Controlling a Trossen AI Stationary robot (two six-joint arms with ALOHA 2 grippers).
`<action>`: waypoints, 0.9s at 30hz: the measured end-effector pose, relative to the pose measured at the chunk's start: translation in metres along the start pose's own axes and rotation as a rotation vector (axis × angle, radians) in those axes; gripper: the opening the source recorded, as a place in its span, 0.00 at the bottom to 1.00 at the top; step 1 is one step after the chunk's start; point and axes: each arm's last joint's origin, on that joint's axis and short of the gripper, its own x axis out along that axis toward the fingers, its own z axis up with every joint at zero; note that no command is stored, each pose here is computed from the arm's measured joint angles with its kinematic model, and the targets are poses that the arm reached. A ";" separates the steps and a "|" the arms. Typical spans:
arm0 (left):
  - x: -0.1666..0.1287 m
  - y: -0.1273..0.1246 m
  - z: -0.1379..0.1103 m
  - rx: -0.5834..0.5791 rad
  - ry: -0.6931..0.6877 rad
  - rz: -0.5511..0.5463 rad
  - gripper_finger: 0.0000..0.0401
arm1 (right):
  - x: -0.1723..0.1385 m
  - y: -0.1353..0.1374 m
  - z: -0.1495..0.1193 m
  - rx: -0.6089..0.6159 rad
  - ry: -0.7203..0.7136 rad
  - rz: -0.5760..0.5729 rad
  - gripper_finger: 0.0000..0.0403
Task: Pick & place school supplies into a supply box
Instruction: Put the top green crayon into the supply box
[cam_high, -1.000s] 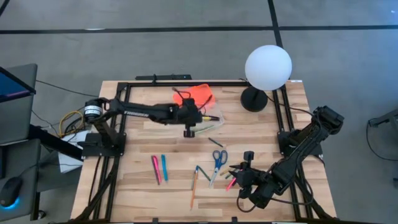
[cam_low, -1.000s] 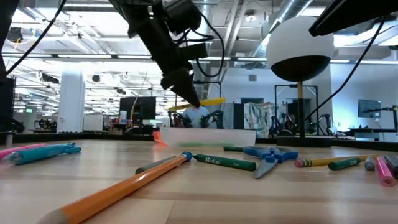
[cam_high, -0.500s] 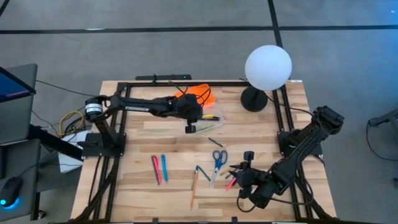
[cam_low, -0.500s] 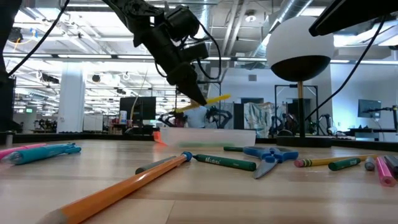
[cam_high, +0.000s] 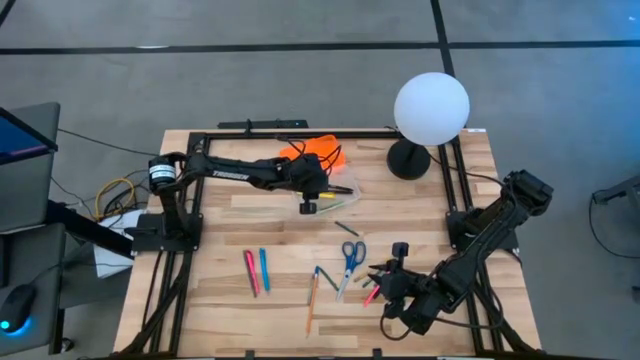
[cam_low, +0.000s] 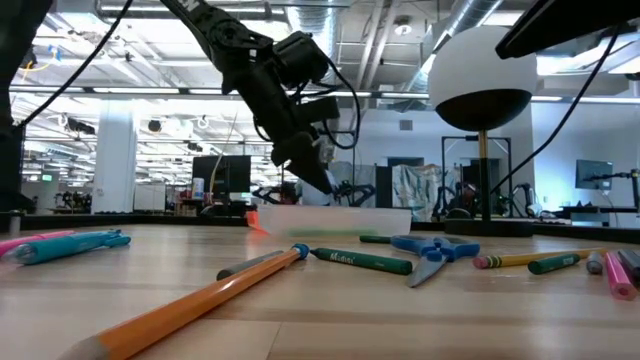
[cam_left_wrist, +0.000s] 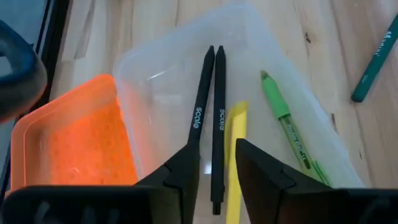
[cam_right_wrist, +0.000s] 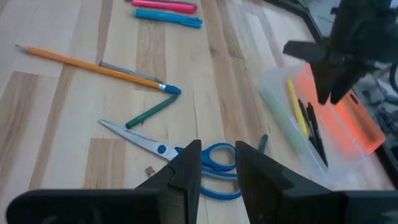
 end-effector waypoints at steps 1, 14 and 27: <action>-0.002 0.000 0.001 0.001 -0.001 -0.004 0.26 | 0.001 -0.001 0.000 0.017 0.004 -0.003 0.23; -0.067 -0.034 0.012 0.112 0.060 -0.166 0.28 | 0.044 -0.011 -0.027 0.034 0.214 -0.066 0.23; -0.107 -0.100 -0.048 0.209 -0.075 -0.412 0.28 | 0.110 -0.051 -0.018 0.054 0.265 -0.095 0.23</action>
